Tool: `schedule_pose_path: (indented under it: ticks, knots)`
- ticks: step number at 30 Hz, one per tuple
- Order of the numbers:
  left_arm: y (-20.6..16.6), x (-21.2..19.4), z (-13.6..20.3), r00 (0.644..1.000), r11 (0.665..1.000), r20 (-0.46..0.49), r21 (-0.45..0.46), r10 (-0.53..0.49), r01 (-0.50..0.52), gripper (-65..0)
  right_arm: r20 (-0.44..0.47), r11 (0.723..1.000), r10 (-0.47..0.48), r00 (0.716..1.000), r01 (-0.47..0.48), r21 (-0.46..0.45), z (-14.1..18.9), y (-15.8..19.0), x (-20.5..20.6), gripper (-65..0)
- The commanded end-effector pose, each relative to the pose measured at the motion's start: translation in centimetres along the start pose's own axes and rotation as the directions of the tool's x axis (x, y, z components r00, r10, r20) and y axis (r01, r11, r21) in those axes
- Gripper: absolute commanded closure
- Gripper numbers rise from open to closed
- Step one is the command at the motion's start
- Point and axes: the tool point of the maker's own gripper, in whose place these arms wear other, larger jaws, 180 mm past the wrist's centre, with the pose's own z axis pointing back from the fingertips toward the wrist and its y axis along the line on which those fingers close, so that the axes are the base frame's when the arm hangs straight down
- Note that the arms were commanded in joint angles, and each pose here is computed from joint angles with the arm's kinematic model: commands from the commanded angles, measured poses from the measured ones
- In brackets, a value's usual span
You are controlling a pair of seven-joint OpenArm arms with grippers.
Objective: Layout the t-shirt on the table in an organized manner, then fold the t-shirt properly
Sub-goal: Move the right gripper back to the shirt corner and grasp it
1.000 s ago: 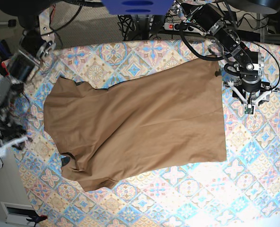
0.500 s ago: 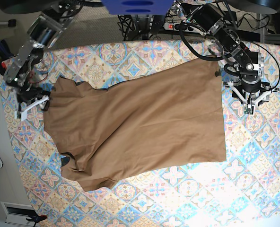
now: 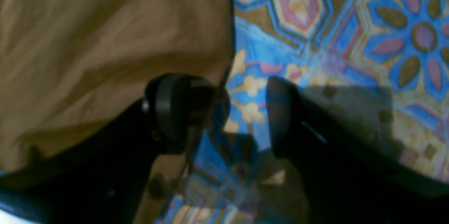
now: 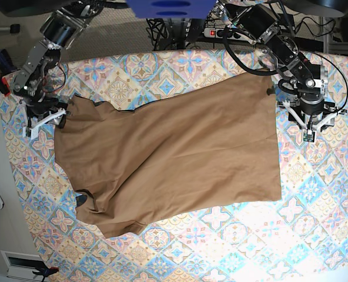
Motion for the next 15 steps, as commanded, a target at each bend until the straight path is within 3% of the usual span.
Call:
schedule_pose_path:
  ticks: [1,6,11,15]
  knots:
    - [0.3,1.2,0.2,0.999,1.0,0.044,0.014,0.013,-0.014,-30.6,-0.012,1.0,0.004,1.0,-0.004,0.003,0.2,0.1,-0.1,-33.0]
    - [0.3,1.2,0.2,0.999,1.0,0.044,0.014,0.013,-0.014,-30.6,-0.023,0.998,-0.042,0.999,0.044,0.055,0.1,1.5,-1.7,-32.9]
    - [0.3,1.2,0.2,0.999,1.0,0.044,0.014,0.013,-0.014,-30.6,-0.072,0.993,-0.006,0.997,0.015,0.117,0.9,2.3,-4.9,-32.9]
    - [0.2,0.9,0.3,0.999,1.0,0.036,0.012,0.01,-0.01,-30.6,-0.051,0.994,0.008,0.999,-0.002,0.114,1.3,2.4,-4.3,-32.9]
